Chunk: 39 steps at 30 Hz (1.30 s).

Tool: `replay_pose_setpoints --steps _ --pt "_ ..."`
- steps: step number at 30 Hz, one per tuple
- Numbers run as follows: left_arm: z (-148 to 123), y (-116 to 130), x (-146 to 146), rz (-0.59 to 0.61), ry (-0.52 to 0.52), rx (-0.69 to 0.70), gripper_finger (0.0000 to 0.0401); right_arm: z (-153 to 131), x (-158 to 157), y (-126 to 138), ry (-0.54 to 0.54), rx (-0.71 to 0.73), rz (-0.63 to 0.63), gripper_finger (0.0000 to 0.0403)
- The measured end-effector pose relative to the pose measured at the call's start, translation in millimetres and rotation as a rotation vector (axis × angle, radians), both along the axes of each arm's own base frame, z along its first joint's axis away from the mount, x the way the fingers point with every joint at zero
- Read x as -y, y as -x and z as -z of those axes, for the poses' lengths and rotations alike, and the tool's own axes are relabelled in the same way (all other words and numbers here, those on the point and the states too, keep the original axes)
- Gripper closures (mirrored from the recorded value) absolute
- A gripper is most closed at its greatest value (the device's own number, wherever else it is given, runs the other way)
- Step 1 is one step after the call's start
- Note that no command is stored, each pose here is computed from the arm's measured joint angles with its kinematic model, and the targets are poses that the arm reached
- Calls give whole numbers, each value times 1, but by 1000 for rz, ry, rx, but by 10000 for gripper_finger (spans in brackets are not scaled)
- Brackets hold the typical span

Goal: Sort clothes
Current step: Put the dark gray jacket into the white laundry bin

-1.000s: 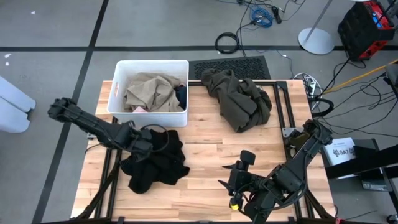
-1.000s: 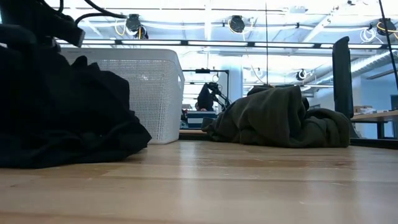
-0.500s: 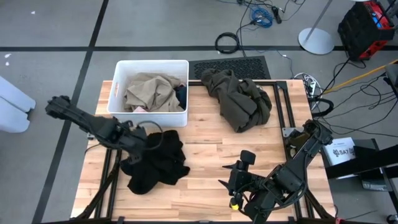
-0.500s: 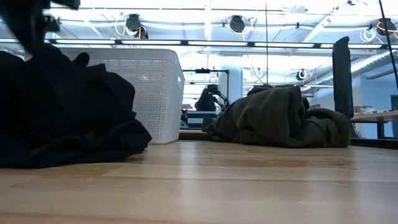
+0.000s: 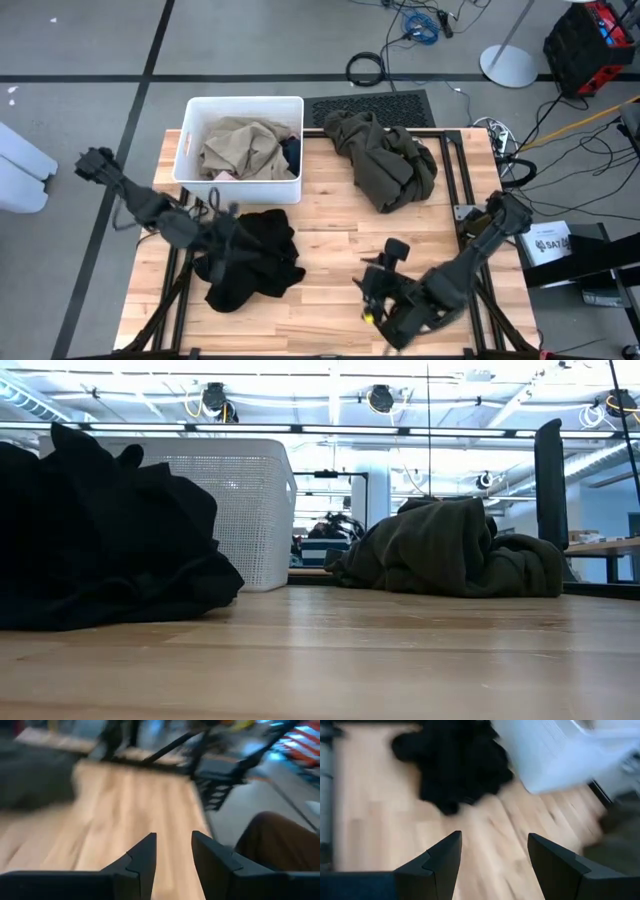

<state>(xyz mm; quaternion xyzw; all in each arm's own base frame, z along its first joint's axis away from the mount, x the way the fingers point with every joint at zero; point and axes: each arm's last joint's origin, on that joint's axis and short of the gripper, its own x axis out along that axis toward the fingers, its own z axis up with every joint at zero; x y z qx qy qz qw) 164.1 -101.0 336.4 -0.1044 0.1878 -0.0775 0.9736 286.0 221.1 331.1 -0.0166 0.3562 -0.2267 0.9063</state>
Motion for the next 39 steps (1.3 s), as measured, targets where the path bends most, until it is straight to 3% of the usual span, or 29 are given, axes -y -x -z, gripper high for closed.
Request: replay_pose_setpoints --steps 5,10,20,27,33,36,39 --pt "21 -15 33 142 -99 200 269 30 43 -8 31 -85 262 188" --pt "40 -24 48 196 -217 199 269 43 102 -18 84 -144 547 188" --pt "32 -19 48 217 -194 223 269 63 237 -39 39 -338 844 188" --pt "33 -17 50 230 -195 220 269 94 293 -34 -70 -455 852 188" --pt "33 -17 49 226 -197 218 269 132 309 -31 -344 -459 813 195" --pt "33 -17 49 224 -195 217 269 155 304 -28 -449 -449 777 229" --pt "33 -17 49 224 -193 216 269 178 290 -23 -519 -436 720 300"
